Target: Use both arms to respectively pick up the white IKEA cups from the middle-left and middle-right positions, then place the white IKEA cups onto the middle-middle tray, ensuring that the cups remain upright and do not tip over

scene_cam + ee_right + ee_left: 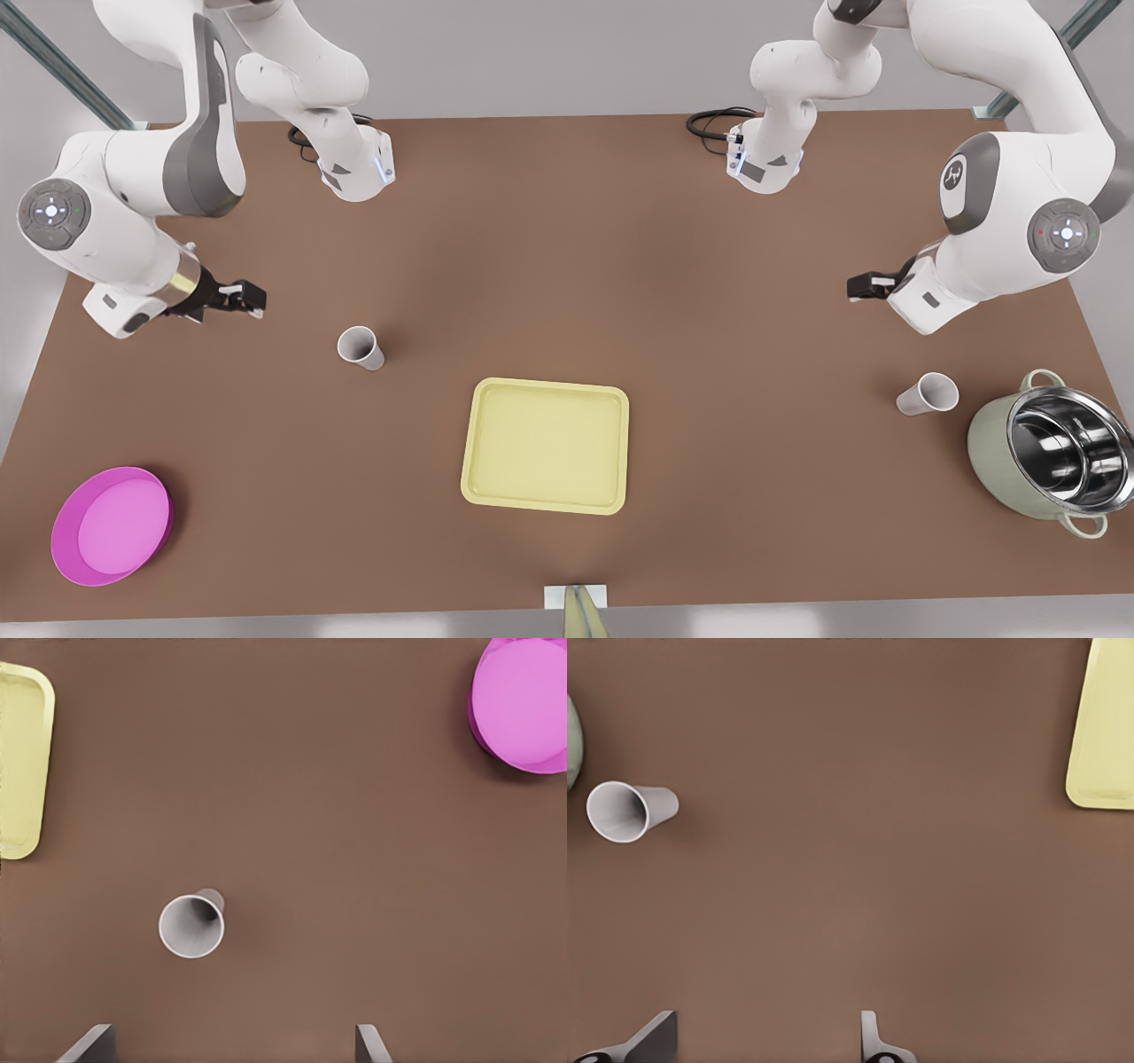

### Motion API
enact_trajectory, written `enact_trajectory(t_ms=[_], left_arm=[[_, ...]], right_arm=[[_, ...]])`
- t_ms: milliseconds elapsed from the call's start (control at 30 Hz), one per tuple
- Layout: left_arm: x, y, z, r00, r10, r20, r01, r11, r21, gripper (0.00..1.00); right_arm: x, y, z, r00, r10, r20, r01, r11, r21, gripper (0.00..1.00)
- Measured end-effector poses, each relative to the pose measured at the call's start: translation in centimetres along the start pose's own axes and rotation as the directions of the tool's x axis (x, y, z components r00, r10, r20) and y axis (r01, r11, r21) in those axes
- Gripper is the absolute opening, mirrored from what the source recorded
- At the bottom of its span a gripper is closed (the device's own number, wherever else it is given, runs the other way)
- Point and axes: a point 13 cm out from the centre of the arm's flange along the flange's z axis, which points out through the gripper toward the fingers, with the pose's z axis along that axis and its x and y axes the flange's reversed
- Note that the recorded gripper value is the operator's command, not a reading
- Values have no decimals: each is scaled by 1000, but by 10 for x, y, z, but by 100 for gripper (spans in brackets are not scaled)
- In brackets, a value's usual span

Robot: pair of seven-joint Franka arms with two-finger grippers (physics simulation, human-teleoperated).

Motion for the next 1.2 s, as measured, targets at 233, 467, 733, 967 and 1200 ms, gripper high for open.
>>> enact_trajectory(t_ms=[233,467,733,967,1200], left_arm=[[-81,117,150,980,-167,-106,172,984,40,100],[-121,242,222,970,-241,36,238,969,70,100],[-121,301,261,972,-218,86,215,976,40,100],[-117,299,315,987,-158,29,157,987,37,77],[-121,299,312,991,-131,40,131,991,23,21]], right_arm=[[50,14,191,969,-40,-245,36,999,-20,100],[23,27,247,992,-67,-107,65,998,-20,100],[15,27,284,997,-64,-49,63,998,-23,100],[16,27,305,998,-65,-20,65,998,-23,100],[8,32,316,997,-72,-4,72,997,-26,100]])
